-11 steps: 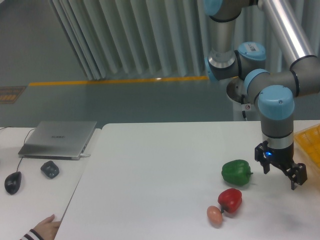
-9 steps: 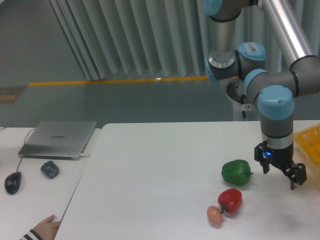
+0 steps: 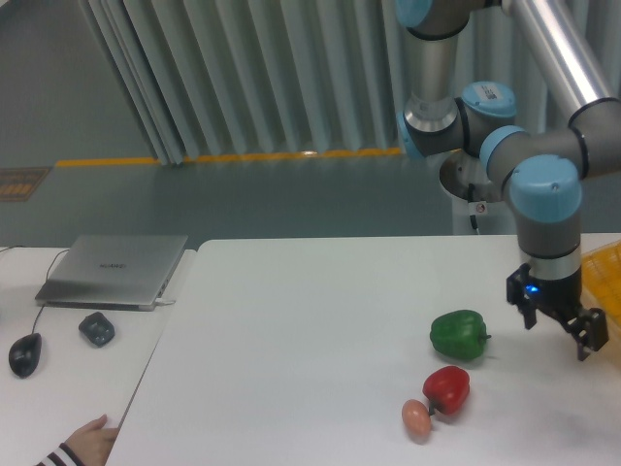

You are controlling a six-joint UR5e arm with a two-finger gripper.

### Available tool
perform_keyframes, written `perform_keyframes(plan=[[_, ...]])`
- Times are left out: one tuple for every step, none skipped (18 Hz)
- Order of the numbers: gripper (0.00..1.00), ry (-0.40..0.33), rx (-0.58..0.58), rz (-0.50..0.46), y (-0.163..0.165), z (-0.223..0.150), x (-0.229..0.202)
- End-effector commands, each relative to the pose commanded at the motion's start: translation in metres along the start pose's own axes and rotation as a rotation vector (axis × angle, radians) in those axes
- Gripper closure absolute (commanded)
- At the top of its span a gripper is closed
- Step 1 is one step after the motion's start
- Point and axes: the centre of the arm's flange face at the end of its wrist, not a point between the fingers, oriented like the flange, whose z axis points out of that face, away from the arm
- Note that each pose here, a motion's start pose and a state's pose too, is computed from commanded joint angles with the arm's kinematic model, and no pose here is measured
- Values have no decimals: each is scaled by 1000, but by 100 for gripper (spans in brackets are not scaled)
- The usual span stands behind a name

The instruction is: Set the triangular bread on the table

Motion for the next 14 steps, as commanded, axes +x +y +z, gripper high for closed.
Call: perform_keyframes(plan=[[0,8,-3,56,4,1,-1],[0,11,-5,131,17,3,-8],[0,11,-8,185,25,3,-11],[0,15,-9,247,32,7,-15],[0,21,-9,294,45,12,-19],[0,22,-11,341,58,16,-27],[0,29,-11,365,70,21,-33],[0,32,-12,379,84,25,-39],[0,31,-14,388,94,24,-43],[0,31,-15,394,100,26,-46],[0,35,-16,407,104,29,-49],[0,42,-20,426,106,32,-51],[0,54,-77,462,113,35,-53],[0,73,-150,489,121,38,-54]])
